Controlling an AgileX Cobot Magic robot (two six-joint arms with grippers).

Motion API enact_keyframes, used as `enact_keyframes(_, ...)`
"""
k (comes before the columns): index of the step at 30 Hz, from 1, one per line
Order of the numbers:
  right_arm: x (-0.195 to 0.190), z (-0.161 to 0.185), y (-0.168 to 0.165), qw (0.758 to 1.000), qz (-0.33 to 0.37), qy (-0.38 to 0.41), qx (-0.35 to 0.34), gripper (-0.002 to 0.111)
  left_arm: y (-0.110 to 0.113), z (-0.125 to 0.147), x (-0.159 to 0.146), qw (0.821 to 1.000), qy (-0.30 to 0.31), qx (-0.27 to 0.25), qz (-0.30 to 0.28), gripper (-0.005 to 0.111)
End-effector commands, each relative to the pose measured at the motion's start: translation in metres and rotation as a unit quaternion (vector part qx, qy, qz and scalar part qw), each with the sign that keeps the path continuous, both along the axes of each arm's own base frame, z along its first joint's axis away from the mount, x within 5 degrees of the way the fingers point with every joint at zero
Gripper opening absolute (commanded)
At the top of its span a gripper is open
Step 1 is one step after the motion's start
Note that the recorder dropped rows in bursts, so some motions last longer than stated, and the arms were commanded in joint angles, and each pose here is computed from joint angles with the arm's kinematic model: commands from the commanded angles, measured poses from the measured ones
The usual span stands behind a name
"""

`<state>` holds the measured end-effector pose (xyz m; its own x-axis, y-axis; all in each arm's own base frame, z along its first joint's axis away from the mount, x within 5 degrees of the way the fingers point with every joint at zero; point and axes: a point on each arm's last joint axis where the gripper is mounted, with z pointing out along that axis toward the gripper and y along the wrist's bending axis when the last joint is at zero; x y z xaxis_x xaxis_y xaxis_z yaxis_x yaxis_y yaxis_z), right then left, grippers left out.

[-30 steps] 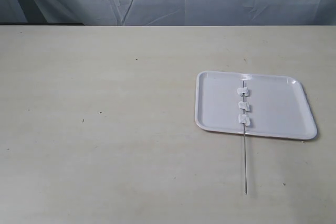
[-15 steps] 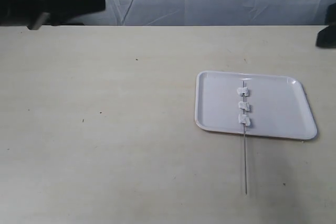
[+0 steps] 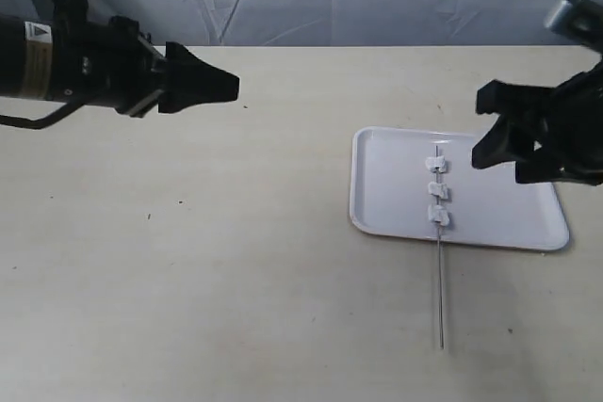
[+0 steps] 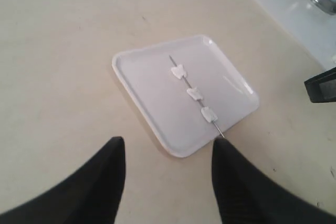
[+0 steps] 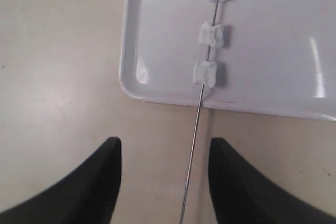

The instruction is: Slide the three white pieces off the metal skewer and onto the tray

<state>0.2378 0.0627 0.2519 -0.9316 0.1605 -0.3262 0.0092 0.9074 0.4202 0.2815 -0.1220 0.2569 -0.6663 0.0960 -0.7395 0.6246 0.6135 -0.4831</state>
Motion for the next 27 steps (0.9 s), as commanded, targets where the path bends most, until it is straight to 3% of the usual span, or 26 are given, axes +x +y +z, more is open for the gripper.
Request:
enact_keyframes(1,0.003,-0.032,0.018,1.000,0.020,0.008,-0.015,0.049,-0.021,-0.027,0.005,0.999,0.035,0.018,-0.020,0.049)
enact_keyframes(6,0.002,-0.066,0.033,0.997,0.041,0.049,-0.033,0.049,-0.046,-0.055,0.006,0.997,0.039,0.066,-0.030,0.051)
enact_keyframes(13,-0.001,-0.096,0.039,0.995,0.043,0.079,-0.050,0.049,-0.074,-0.066,0.009,0.995,0.049,0.066,-0.052,0.056)
enact_keyframes(27,-0.003,-0.131,0.052,0.991,0.034,0.112,-0.059,0.049,-0.080,-0.059,0.018,0.997,0.042,0.044,-0.043,0.056)
